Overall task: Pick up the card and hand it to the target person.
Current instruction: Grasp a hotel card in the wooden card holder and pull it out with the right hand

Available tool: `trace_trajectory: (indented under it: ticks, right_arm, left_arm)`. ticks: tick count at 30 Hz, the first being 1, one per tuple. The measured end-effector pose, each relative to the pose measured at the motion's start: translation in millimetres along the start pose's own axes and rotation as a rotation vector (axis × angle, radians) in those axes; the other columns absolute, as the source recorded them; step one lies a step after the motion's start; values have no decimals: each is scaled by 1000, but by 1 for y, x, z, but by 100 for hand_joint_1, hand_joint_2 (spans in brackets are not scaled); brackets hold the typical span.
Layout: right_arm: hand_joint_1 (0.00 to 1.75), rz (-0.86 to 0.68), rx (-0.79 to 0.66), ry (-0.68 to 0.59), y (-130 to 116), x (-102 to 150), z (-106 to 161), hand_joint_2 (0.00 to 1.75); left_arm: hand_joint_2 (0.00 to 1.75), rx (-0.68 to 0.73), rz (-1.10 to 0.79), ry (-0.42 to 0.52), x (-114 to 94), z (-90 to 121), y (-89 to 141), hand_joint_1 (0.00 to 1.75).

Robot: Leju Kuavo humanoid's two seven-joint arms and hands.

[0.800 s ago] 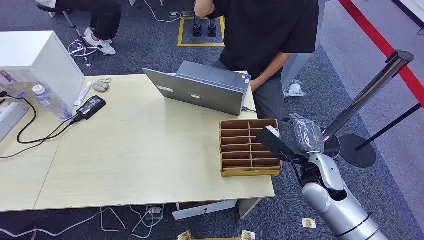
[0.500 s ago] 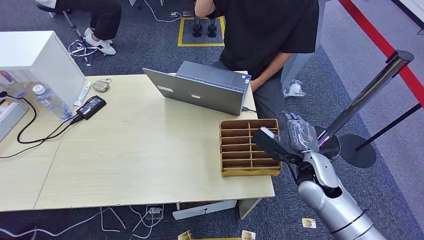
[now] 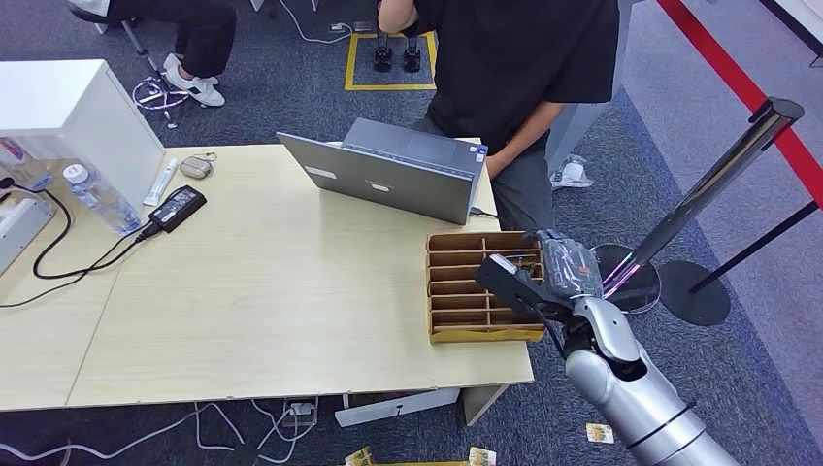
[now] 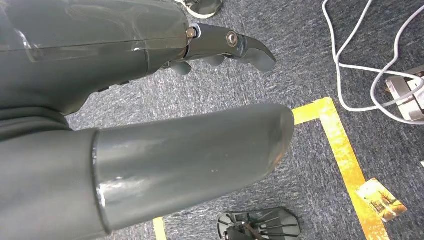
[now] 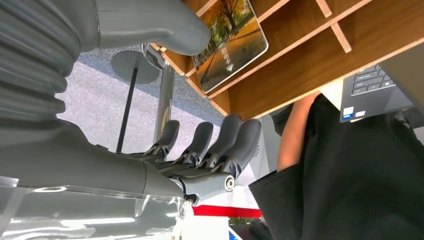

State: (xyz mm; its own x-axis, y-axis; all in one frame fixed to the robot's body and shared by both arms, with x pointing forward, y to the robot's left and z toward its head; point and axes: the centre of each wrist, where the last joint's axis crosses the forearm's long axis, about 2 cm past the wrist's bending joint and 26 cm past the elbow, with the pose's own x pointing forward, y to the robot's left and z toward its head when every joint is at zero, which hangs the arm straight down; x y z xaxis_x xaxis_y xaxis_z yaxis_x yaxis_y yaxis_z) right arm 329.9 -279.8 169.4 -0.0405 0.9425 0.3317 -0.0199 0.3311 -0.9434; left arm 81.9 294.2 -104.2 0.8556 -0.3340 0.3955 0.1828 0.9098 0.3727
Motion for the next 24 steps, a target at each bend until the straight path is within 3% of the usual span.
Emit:
trace_trajectory:
  ticks: [3, 11, 18, 24]
  right_arm:
    - [91, 2, 6, -2, 3, 1, 0, 175]
    - [82, 11, 12, -4, 8, 1, 0, 175]
    - [85, 13, 22, 1, 12, 1, 0, 175]
    - [95, 16, 33, -1, 15, 3, 0, 175]
  left_arm:
    - [0, 0, 0, 0, 0, 0, 0, 0]
    - [0, 0, 0, -1, 0, 0, 0, 0]
    - [0, 0, 0, -1, 0, 0, 0, 0]
    - [0, -1, -1, 3, 0, 0, 0, 0]
